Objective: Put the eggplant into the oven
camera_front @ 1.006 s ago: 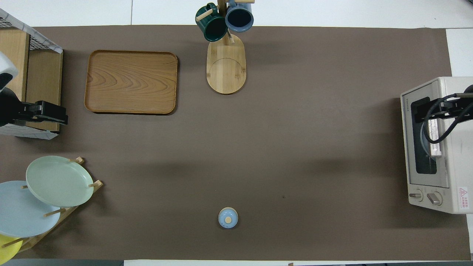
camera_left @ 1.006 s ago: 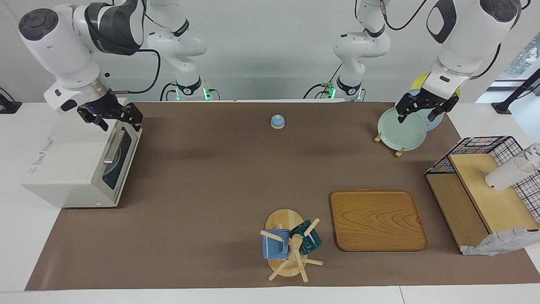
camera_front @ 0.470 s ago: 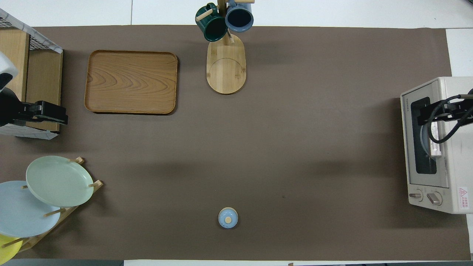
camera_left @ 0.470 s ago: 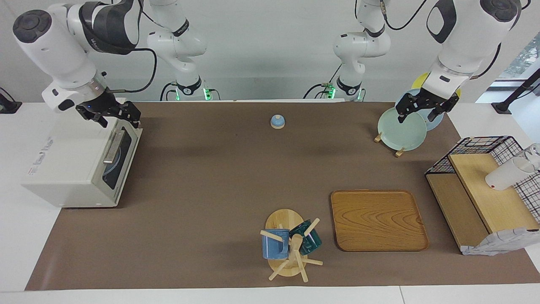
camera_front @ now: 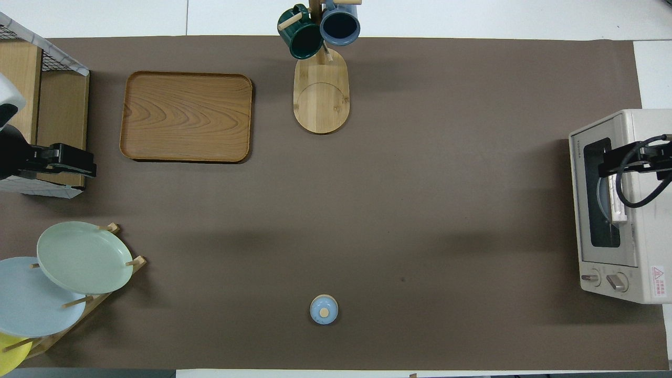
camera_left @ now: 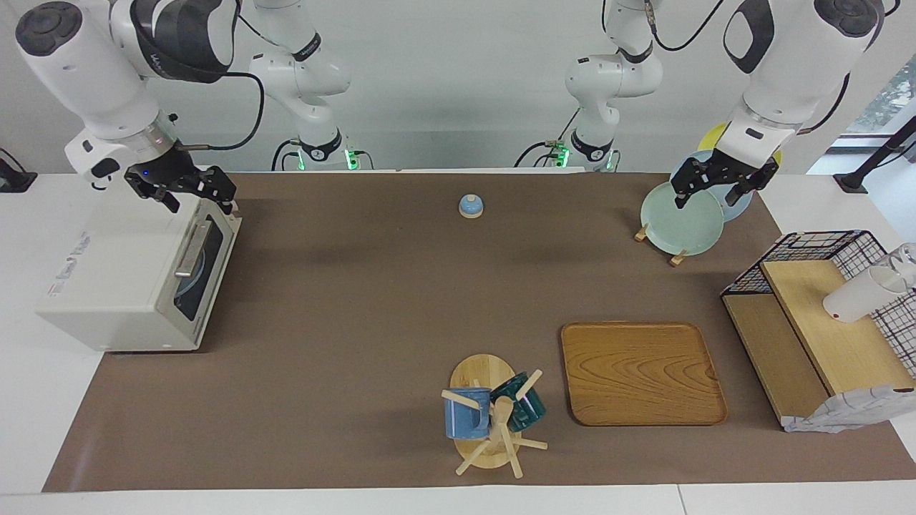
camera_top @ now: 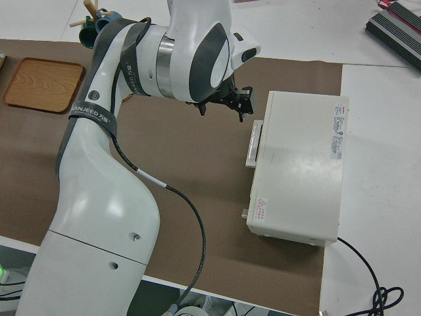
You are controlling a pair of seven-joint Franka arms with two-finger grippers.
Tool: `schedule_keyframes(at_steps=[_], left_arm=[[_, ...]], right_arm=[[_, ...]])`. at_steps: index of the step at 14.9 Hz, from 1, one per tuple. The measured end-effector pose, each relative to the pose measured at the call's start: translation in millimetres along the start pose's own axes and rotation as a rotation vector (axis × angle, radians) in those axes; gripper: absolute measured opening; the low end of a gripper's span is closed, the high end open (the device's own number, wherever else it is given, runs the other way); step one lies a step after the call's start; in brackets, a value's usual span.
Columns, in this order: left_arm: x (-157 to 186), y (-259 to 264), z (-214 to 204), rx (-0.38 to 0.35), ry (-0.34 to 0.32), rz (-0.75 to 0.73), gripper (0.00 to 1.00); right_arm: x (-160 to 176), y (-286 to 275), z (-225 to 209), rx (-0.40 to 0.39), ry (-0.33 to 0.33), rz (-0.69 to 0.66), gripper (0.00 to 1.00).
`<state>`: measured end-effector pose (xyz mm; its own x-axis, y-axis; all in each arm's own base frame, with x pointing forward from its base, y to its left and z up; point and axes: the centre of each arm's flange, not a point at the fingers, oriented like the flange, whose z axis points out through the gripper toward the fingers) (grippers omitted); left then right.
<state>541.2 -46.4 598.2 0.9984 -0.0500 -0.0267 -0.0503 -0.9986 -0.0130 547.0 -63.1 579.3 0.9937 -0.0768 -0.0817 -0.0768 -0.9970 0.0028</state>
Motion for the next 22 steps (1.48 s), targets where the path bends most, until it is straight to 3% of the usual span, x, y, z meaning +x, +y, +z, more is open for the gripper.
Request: schedule_keyframes(at_steps=[6, 11, 22], left_arm=[[0, 0, 0, 0.0, 0.0, 0.0, 1.0], [0, 0, 0, 0.0, 0.0, 0.0, 1.0], [0, 0, 0, 0.0, 0.0, 0.0, 1.0]], right_arm=[[-1, 13, -3, 0.002, 0.008, 0.022, 1.0], [1, -22, -15, -0.003, 0.034, -0.035, 1.0], [1, -27, -16, -0.004, 0.038, -0.043, 1.0]])
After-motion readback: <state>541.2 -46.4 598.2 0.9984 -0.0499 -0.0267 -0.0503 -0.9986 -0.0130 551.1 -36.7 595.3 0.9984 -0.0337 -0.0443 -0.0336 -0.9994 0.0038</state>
